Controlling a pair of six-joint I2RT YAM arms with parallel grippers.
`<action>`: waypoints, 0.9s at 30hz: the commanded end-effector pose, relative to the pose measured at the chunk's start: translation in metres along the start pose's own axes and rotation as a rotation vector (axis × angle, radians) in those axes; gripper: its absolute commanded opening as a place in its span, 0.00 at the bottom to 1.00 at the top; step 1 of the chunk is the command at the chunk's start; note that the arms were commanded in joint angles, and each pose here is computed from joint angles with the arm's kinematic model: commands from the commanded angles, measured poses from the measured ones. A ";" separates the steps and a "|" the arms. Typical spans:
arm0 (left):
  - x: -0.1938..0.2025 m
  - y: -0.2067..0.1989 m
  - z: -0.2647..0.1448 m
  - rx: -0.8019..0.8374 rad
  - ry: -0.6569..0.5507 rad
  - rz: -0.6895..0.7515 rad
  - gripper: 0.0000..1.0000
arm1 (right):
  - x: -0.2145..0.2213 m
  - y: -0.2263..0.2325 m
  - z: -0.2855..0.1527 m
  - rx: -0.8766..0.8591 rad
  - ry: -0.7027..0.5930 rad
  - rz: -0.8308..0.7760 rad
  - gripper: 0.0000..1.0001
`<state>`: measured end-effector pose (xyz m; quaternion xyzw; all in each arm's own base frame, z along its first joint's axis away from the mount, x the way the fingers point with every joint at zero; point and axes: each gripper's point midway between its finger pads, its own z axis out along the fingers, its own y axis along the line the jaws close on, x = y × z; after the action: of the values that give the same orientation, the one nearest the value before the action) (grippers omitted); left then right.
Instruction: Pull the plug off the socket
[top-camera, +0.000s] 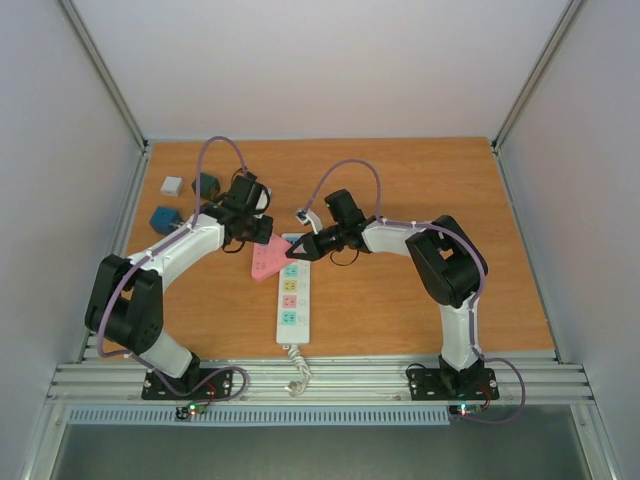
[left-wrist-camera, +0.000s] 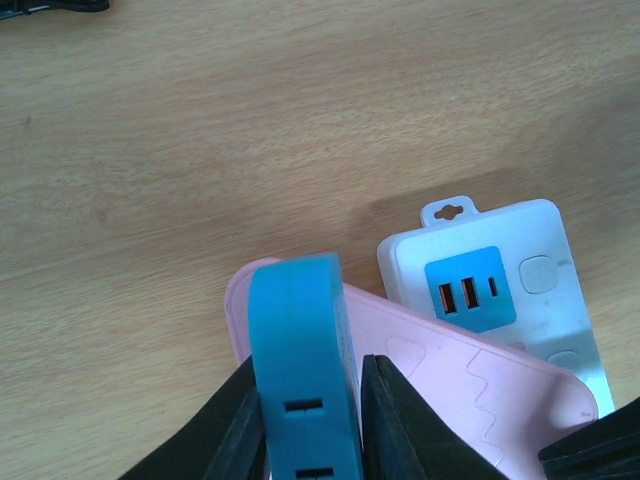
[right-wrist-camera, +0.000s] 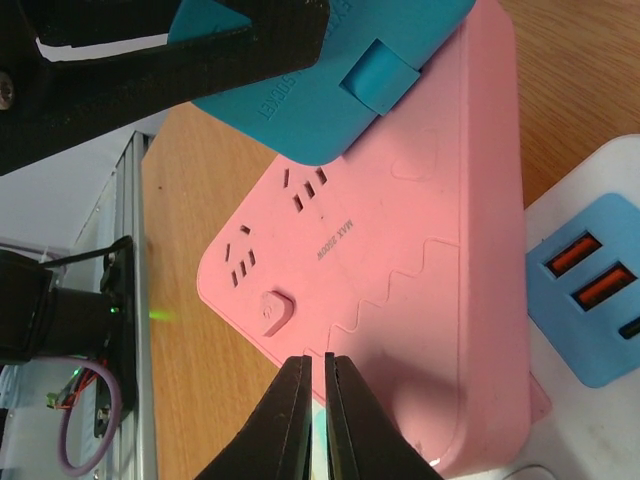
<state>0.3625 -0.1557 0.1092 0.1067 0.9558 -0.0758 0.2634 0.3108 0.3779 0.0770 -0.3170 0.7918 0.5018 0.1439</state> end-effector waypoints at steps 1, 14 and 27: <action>-0.021 -0.005 -0.015 0.016 -0.065 -0.015 0.25 | 0.066 -0.053 0.011 0.162 0.142 0.202 0.07; -0.026 -0.021 -0.032 0.136 -0.062 -0.078 0.17 | 0.075 -0.071 0.012 0.238 0.150 0.222 0.05; -0.024 0.002 -0.038 0.195 -0.034 -0.211 0.03 | 0.080 -0.078 0.013 0.265 0.161 0.238 0.04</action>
<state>0.3615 -0.1482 0.1165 0.0371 0.9603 -0.1528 0.2306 0.3171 0.3823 0.0741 -0.3129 0.7921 0.5013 0.1532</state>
